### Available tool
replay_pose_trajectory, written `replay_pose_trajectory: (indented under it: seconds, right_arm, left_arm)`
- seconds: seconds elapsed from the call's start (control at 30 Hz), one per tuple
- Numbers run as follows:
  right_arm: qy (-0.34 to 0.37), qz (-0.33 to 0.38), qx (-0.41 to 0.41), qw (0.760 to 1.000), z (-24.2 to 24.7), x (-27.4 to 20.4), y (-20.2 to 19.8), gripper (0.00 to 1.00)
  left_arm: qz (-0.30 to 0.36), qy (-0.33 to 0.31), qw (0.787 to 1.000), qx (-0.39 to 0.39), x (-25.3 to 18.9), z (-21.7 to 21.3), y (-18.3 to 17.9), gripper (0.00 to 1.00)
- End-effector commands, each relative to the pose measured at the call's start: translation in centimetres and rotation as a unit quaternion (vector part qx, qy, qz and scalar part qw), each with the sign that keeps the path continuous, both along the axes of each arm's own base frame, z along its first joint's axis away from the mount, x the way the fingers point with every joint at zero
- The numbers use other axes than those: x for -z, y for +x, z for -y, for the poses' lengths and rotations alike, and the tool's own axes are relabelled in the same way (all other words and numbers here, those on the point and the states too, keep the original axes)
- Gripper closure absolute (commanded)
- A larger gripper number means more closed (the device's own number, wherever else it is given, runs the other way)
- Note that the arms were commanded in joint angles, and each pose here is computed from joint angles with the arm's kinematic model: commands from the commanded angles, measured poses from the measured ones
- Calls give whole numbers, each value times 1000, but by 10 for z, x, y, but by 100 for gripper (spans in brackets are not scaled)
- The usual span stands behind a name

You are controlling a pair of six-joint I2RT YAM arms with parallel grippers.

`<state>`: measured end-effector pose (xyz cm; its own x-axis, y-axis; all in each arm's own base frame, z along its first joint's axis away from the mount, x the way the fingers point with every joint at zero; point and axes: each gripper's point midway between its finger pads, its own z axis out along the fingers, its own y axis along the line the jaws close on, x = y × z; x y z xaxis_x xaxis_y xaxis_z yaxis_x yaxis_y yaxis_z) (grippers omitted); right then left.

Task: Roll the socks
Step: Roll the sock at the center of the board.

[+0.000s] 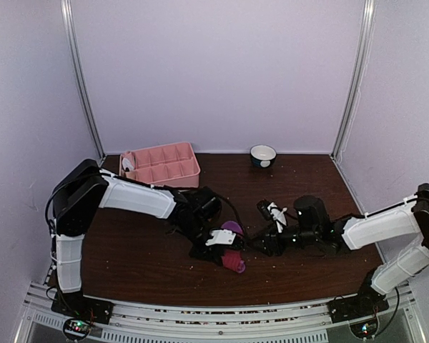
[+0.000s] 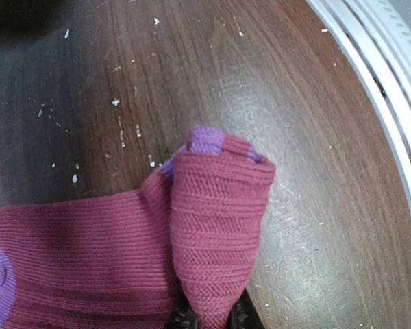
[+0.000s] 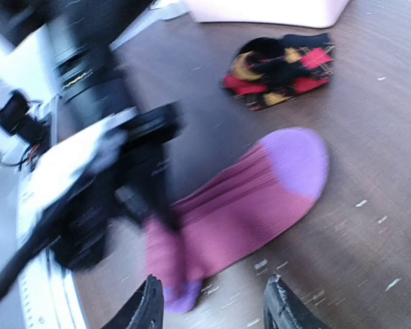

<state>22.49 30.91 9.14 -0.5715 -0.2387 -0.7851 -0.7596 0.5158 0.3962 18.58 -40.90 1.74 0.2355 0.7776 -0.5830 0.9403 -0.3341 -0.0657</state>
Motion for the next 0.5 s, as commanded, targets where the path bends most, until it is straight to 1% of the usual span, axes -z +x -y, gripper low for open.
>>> replay_pose_trajectory:
  seconds: [0.0, 0.03, 0.07, 0.1, 0.13, 0.23, 0.3, 0.33, 0.4, 0.43, 0.47]
  right_arm:
    - [-33, 59, -40, 997, 6, 6, -32, 48]
    - [-44, 64, -42, 996, 7, 8, -37, 47]
    - [-60, 73, -45, 995, 8, 12, -43, 39]
    - [-75, 81, -40, 993, 10, 14, -44, 5]
    - [-85, 92, -32, 992, 13, 15, -45, 0]
    - [-86, 115, -7, 990, 20, 7, -41, 0]
    - [-79, 124, 39, 988, 29, 0, -30, 0]
    - [-59, 123, 81, 987, 36, -6, -21, 0]
    - [7, 115, 158, 981, 52, -17, -4, 0]
    - [23, 111, 157, 981, 53, -16, -3, 0]
    - [17, 125, 110, 986, 44, -16, -10, 0]
  left_arm:
    - [-80, 61, 995, -19, 25, -26, -7, 93]
    - [-88, 60, 994, -21, 24, -26, -6, 92]
    - [-96, 59, 993, -22, 23, -26, -5, 92]
    - [-103, 59, 993, -24, 23, -26, -3, 92]
    - [-109, 60, 992, -25, 22, -27, -3, 92]
    - [-124, 61, 990, -30, 23, -27, 1, 92]
    - [-130, 62, 989, -30, 23, -27, 2, 92]
    - [-132, 64, 989, -31, 24, -27, 3, 92]
    - [-135, 64, 988, -29, 24, -27, 3, 92]
    - [-138, 64, 988, -29, 23, -28, 2, 92]
    - [-140, 63, 988, -29, 23, -28, 2, 92]
